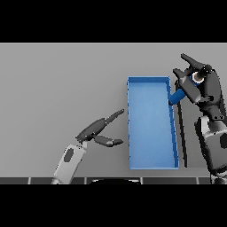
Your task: Pick up the blue pipe and place it into the blue bin.
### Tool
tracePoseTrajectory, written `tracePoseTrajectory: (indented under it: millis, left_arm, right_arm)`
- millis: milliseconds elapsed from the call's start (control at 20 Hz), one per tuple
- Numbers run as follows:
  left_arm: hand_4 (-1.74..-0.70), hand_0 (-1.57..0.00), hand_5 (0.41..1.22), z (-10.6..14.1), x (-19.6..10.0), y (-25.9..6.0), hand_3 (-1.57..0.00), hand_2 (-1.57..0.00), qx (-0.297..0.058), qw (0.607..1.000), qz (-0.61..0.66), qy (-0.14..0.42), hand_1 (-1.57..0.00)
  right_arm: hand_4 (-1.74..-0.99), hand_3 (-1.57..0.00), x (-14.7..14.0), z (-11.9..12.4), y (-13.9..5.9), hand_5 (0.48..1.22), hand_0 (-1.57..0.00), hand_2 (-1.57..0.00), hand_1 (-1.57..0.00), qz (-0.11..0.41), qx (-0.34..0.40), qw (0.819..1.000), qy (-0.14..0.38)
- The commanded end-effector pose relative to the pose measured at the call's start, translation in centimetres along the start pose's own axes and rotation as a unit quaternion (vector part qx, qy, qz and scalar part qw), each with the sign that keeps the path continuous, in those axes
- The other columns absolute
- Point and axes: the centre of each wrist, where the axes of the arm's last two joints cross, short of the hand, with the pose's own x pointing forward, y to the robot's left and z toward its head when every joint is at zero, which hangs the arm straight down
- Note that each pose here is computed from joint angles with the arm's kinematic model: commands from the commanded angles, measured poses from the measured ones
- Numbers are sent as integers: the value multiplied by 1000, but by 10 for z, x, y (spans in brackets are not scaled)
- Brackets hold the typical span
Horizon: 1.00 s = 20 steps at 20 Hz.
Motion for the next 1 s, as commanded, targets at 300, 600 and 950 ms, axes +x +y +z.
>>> tracePoseTrajectory:
  millis: [300, 600, 950]
  left_arm:
    - [-877, 1, 422, 2, 1, -3, 1, 1, -1, 1000, 13, 3, 1]
    - [-884, 1, 425, 2, 3, -7, 1, 1, -2, 1000, 13, 8, 1]
    - [-883, 1, 421, 5, 2, -6, 1, 1, -3, 1000, 8, 3, 1]
  right_arm:
    - [-1741, -1571, -65, 57, -14, 1221, -1571, -1571, -1571, -13, -64, 990, 126]
    - [-1741, -1571, -106, 96, -10, 1221, -1571, -1571, -1571, -16, -144, 959, 245]
    - [-1741, -847, -142, 114, 1, 1221, -1571, -1571, -1548, 22, -202, 910, 361]
